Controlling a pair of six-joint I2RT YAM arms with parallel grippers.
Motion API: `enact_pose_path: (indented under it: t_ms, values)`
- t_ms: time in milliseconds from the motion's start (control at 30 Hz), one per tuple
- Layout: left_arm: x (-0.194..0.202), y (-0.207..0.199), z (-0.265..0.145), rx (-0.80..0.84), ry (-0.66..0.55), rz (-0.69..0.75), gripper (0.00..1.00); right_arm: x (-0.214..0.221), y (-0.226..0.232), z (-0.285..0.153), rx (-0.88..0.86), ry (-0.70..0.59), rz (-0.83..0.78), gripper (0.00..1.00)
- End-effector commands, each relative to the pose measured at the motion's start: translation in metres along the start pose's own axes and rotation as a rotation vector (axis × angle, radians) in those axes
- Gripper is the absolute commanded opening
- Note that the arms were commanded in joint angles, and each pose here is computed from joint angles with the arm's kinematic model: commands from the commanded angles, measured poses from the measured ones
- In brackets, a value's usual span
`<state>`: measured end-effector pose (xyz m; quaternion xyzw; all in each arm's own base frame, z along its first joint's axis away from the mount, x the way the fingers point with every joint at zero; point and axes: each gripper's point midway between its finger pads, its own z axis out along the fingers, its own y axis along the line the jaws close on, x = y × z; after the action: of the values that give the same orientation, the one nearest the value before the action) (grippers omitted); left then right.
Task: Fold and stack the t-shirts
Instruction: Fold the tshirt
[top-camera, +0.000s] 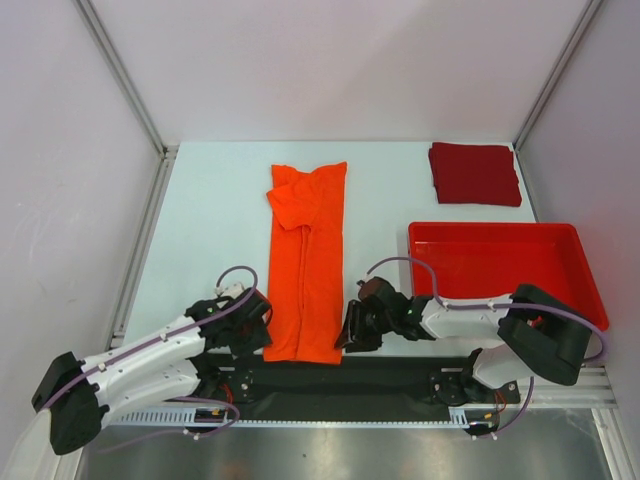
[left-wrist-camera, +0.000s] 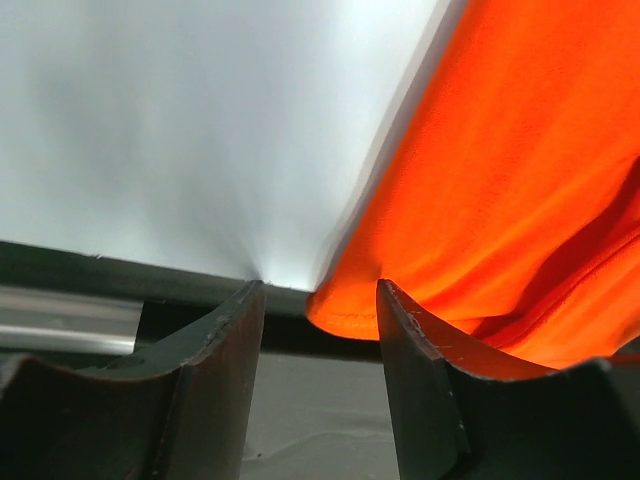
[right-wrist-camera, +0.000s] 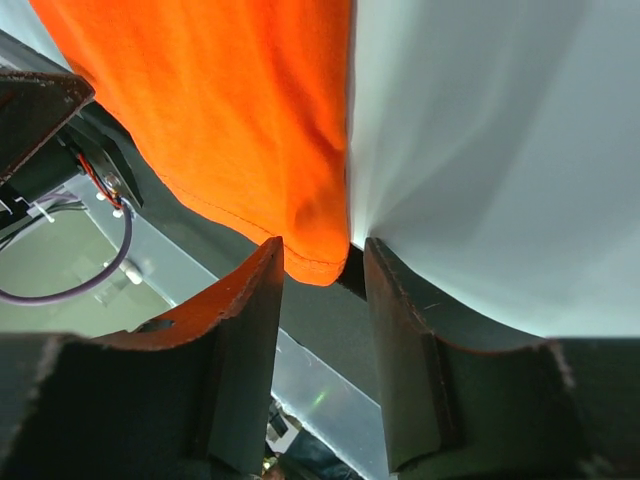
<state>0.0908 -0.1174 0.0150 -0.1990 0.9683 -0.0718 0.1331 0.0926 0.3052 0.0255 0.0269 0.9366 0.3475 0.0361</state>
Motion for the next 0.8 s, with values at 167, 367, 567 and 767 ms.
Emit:
enact_pose_path:
  t_ms: [167,367,567,767]
  values:
    - [-0.006,-0.002,0.008,0.019,-0.019,0.006,0.52,-0.005,-0.008,0.012,0.035,-0.023,-0.031,0.41]
    - [-0.006,-0.001,0.013,0.019,-0.023,0.008,0.46,-0.001,-0.013,0.016,0.027,-0.015,-0.01,0.4]
    - [-0.003,-0.005,0.018,0.059,-0.012,0.022,0.43,0.0,-0.016,0.015,0.03,-0.017,0.002,0.4]
    - [-0.006,-0.022,0.014,0.124,-0.018,0.05,0.42,0.0,-0.017,0.015,0.027,-0.018,0.005,0.4]
